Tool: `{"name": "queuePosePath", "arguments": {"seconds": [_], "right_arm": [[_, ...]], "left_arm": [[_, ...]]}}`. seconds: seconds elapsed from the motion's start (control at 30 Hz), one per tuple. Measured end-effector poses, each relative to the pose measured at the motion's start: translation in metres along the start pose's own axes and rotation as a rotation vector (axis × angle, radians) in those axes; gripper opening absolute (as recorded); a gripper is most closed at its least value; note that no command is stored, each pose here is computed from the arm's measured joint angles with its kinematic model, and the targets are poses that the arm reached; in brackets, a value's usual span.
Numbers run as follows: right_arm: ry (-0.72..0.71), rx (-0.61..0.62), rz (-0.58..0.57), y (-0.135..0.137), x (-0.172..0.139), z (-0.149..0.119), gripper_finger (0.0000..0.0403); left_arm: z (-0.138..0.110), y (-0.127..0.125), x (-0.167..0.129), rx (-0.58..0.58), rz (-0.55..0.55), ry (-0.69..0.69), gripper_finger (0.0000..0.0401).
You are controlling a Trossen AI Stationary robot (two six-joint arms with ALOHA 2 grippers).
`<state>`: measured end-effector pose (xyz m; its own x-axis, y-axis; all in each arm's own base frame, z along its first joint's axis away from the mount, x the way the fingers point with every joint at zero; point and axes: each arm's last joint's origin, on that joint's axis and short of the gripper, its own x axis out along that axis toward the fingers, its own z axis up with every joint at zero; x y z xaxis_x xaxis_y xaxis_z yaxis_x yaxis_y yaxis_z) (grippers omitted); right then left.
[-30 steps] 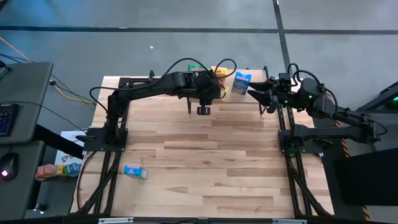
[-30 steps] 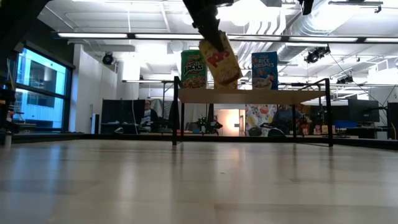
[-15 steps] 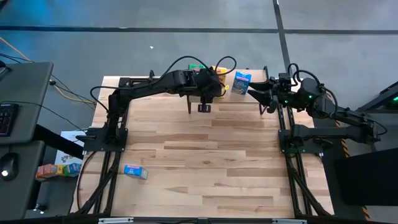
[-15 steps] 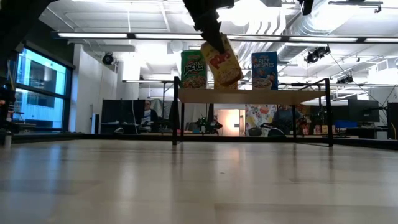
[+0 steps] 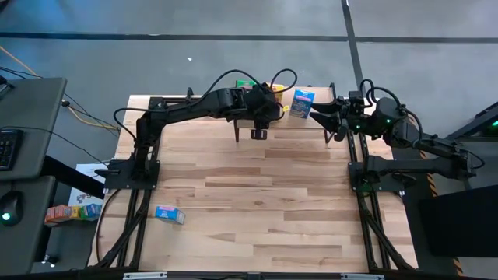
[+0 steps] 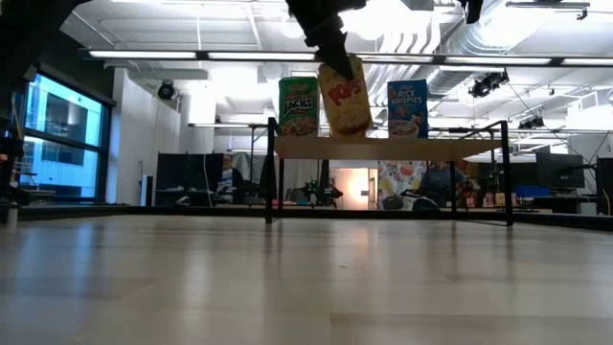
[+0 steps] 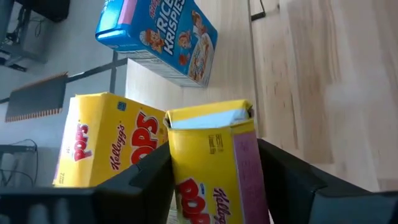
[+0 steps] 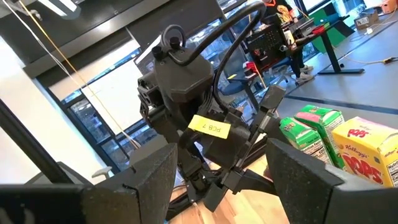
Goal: Stack cereal on shelf
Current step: Put the yellow cereal box on the shelf
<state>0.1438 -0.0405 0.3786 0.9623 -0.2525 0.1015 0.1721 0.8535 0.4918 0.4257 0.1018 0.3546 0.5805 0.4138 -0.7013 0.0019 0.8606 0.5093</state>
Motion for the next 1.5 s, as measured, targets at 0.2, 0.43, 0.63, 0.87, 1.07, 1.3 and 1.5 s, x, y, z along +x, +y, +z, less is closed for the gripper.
{"name": "queuePosePath", "arguments": {"seconds": [0.2, 0.43, 0.63, 0.87, 1.07, 1.3, 1.5], "right_arm": [[0.000, 0.000, 0.000, 0.000, 0.000, 0.000, 0.0240], [0.000, 0.001, 0.000, 0.000, 0.000, 0.000, 0.0240], [0.000, 0.001, 0.000, 0.000, 0.000, 0.000, 0.0240], [0.000, 0.001, 0.001, 0.000, 0.000, 0.000, 0.0240], [0.000, 0.000, 0.000, 0.000, 0.000, 0.000, 0.0240], [0.000, -0.001, 0.001, 0.000, 0.000, 0.000, 0.0240], [0.000, 0.000, 0.001, 0.000, 0.000, 0.000, 0.0240]], "left_arm": [[0.000, 0.000, 0.000, 0.035, 0.006, 0.002, 0.0204], [0.003, 0.005, 0.000, 0.050, 0.068, -0.016, 0.0204], [0.002, 0.009, 0.001, 0.044, 0.080, -0.025, 0.0204], [0.002, 0.009, 0.001, 0.045, 0.077, -0.023, 0.0205], [0.002, 0.009, 0.001, 0.045, 0.068, -0.026, 0.0219], [0.001, 0.011, 0.002, 0.041, 0.069, -0.025, 0.0250], [0.000, 0.015, 0.003, 0.033, 0.090, -0.027, 0.0266]]}}
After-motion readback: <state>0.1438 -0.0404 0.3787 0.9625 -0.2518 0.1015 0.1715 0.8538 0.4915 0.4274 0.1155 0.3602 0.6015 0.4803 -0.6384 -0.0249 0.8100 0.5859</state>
